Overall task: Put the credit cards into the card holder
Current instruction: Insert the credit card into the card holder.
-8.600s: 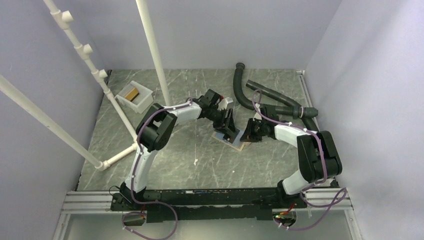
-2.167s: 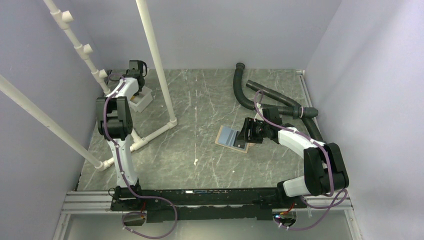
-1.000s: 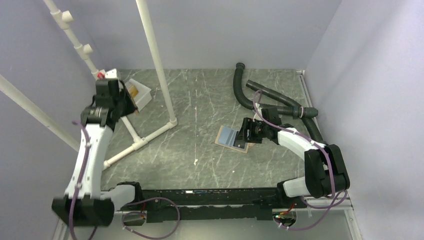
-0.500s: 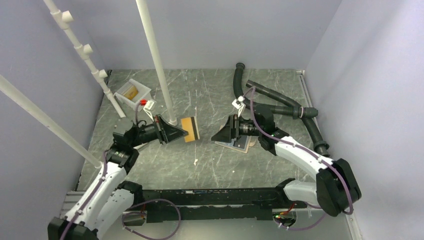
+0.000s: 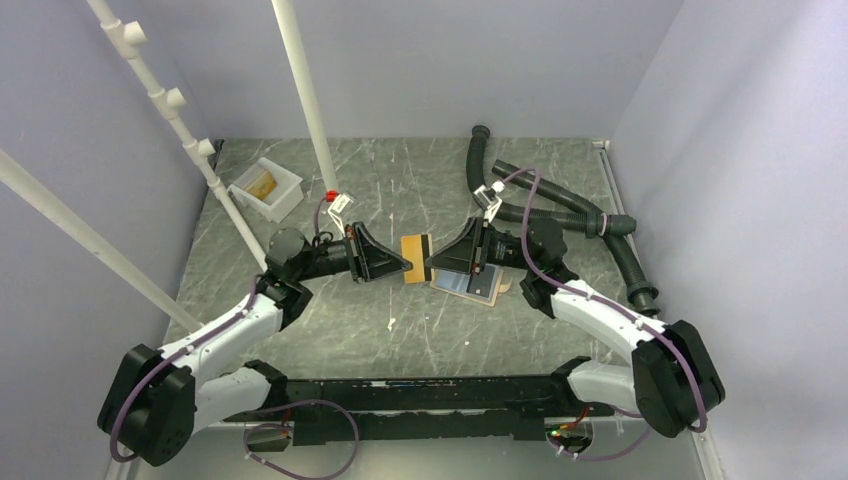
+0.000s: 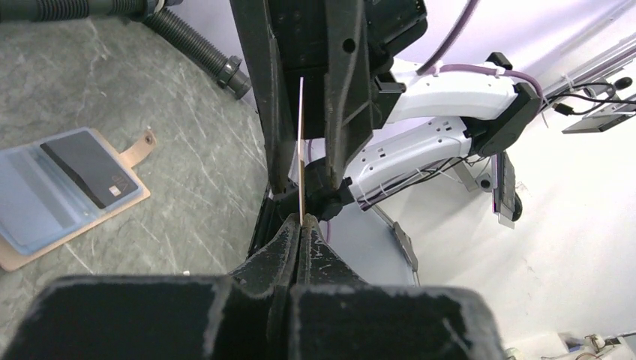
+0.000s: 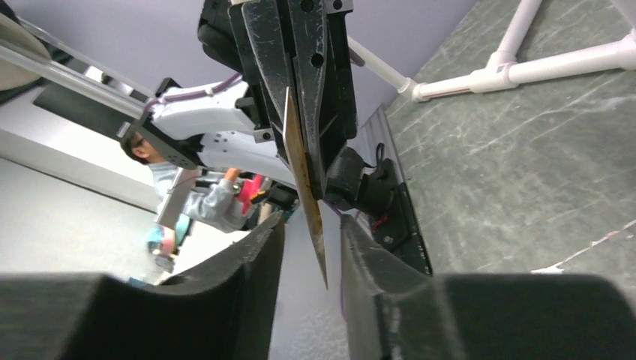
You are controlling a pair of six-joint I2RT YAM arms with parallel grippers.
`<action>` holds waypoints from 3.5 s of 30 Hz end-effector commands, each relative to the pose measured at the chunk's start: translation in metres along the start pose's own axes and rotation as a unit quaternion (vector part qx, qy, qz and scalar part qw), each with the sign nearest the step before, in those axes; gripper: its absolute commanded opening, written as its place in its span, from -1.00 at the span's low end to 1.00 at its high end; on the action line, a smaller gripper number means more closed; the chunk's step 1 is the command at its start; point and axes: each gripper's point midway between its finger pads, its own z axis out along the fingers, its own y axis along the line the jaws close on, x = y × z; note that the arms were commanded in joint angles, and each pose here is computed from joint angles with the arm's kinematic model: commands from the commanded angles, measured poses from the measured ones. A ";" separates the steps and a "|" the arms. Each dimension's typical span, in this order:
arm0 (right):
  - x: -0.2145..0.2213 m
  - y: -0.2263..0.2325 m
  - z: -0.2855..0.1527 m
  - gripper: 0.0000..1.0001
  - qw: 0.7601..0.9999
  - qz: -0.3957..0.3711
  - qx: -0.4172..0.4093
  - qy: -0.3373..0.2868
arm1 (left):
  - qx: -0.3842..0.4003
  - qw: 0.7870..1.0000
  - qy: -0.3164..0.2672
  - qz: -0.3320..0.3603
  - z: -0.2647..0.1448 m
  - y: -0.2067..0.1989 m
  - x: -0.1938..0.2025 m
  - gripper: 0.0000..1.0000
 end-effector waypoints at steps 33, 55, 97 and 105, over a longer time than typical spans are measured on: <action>0.043 -0.233 -0.143 -1.00 0.870 0.228 0.436 0.025 | -0.434 0.870 0.234 -0.016 0.096 0.231 0.086 -1.00; 0.034 -0.254 -0.137 -1.00 0.875 0.228 0.427 0.003 | -0.494 0.827 0.263 -0.052 0.054 0.269 0.119 -1.00; 0.029 -0.267 -0.144 -0.33 0.852 0.133 0.504 0.051 | -0.454 0.866 0.200 -0.063 0.055 0.241 0.067 -0.40; 0.028 -0.267 -0.125 -0.40 0.865 0.132 0.481 0.051 | -0.519 0.817 0.241 -0.074 0.035 0.277 0.093 -0.91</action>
